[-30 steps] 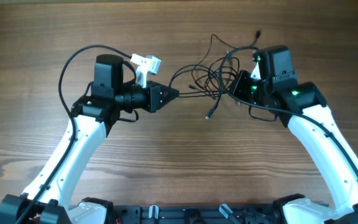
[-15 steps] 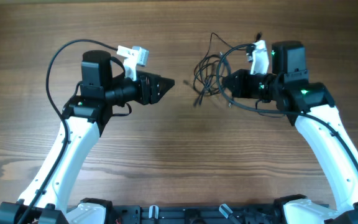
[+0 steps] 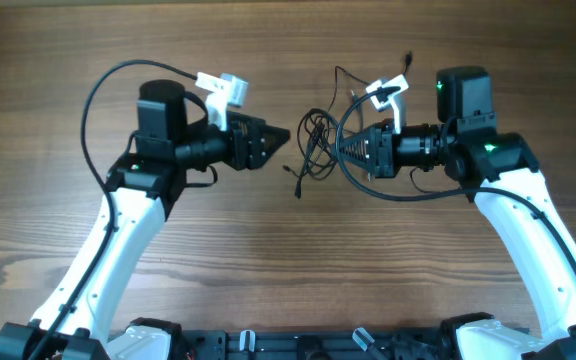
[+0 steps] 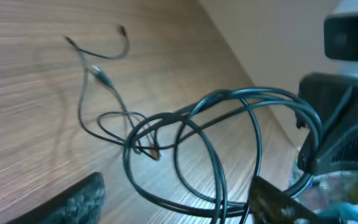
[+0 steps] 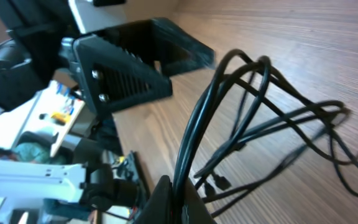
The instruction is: Untangle cables
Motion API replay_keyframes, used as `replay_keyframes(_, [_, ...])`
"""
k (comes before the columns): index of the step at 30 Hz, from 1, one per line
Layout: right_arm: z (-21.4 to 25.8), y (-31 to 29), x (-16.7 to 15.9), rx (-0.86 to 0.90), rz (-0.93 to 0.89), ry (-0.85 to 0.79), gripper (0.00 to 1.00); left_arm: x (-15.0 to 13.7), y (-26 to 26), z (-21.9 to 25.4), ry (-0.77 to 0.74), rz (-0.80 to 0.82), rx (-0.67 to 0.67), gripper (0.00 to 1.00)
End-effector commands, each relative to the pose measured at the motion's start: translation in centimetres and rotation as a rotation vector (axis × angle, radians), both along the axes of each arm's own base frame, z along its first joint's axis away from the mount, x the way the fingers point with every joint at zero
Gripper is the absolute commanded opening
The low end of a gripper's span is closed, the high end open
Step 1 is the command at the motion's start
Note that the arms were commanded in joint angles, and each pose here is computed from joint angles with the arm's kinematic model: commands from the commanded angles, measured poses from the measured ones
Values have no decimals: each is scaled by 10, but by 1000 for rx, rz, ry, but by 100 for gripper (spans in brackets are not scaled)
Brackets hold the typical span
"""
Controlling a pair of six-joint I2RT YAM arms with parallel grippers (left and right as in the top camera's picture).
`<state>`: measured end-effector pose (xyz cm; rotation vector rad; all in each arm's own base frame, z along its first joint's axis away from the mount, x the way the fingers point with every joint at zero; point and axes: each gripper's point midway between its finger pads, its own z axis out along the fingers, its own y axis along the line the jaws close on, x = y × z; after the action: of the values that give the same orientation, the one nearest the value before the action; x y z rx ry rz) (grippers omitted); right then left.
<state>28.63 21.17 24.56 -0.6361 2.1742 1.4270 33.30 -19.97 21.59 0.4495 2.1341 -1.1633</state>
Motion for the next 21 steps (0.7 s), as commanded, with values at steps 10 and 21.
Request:
replay_keyframes(10, [36,10,-34,198,185,-6,4,-5,-34,-3,-44,-96,-3,81])
replay_keyframes(21, [37,11,-37,211,192,19,4,60,-2,-28,-156,265,228,26])
